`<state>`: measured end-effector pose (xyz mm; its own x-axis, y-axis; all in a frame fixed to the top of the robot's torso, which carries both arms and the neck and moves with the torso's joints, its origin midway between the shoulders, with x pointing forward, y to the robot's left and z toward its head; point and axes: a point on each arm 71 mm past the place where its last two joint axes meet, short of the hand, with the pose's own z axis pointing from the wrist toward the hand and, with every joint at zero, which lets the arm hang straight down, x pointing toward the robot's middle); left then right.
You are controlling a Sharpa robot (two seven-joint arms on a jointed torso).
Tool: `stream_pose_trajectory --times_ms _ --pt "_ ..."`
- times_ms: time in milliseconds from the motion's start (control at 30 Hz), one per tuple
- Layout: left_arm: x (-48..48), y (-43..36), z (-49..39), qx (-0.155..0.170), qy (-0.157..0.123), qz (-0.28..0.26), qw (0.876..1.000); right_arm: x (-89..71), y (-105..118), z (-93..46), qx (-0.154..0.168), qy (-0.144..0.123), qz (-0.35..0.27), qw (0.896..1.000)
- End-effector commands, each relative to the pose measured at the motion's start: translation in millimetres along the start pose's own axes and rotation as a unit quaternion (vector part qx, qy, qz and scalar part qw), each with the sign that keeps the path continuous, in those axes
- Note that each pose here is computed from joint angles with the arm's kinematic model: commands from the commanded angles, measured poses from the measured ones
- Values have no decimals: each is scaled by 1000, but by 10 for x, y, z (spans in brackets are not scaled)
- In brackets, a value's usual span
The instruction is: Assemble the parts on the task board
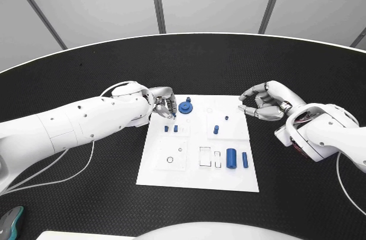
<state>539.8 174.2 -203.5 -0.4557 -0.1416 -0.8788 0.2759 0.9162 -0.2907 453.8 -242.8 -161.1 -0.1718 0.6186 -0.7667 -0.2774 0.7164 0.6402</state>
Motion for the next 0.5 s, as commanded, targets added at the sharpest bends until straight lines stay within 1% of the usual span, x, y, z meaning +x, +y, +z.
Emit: stream_pose_trajectory --times_ms 33,500 --pt "0 10 9 -3 2 0 1000 -1 -1 -1 0 0 0 1000" --pt "9 19 36 -8 9 3 1000 0 0 -2 0 0 0 1000"
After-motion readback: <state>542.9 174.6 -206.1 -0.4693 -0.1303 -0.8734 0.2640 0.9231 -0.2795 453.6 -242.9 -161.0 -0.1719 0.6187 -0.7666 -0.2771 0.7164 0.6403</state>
